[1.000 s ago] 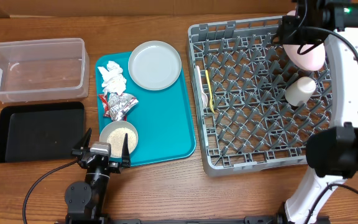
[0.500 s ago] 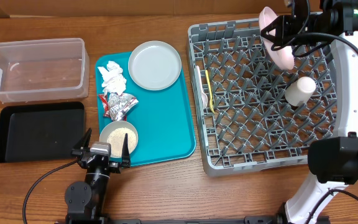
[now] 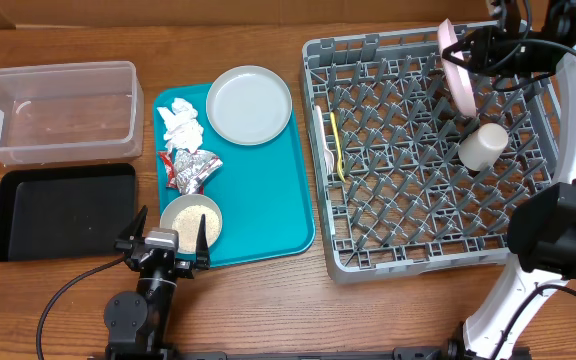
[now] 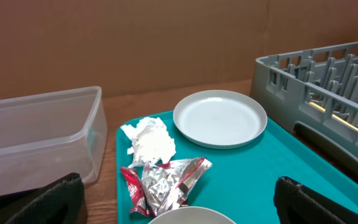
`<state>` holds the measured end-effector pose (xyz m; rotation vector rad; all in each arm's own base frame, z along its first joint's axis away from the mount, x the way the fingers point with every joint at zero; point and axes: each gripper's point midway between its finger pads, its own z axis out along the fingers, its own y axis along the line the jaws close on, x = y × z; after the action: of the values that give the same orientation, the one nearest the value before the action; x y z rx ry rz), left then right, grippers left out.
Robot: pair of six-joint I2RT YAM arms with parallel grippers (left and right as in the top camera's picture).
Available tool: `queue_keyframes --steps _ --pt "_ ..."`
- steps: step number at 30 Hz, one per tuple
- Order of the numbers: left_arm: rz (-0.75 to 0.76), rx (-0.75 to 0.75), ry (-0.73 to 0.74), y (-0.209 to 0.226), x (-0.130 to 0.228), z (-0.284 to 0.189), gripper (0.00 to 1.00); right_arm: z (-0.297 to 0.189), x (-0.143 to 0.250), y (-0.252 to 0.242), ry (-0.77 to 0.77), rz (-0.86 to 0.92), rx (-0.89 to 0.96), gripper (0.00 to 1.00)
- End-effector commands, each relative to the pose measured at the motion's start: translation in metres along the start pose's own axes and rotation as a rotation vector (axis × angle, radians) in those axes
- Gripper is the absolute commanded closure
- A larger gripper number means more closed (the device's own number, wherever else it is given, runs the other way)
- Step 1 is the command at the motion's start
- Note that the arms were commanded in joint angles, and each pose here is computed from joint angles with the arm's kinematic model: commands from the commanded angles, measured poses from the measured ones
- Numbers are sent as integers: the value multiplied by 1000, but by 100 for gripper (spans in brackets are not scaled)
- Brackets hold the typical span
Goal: Sort waste into correct bins and load items into the dishwasher rack
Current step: 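Lower the pink plate into the rack slots and open the right gripper, then move the right gripper to the white plate on the tray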
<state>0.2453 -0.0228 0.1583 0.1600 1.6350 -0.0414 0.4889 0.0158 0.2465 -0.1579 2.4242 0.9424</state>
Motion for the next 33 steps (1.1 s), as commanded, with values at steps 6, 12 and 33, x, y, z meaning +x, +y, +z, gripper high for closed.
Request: queue_keyframes --steps 6,12,33 --pt "-6 5 -5 -2 0 0 0 4 -1 4 -14 -22 -53 96" --pt "-6 5 -5 -2 0 0 0 7 0 9 -19 -16 -104 42" --pt "-6 5 -5 -2 0 0 0 47 35 264 -3 -501 -156 9"
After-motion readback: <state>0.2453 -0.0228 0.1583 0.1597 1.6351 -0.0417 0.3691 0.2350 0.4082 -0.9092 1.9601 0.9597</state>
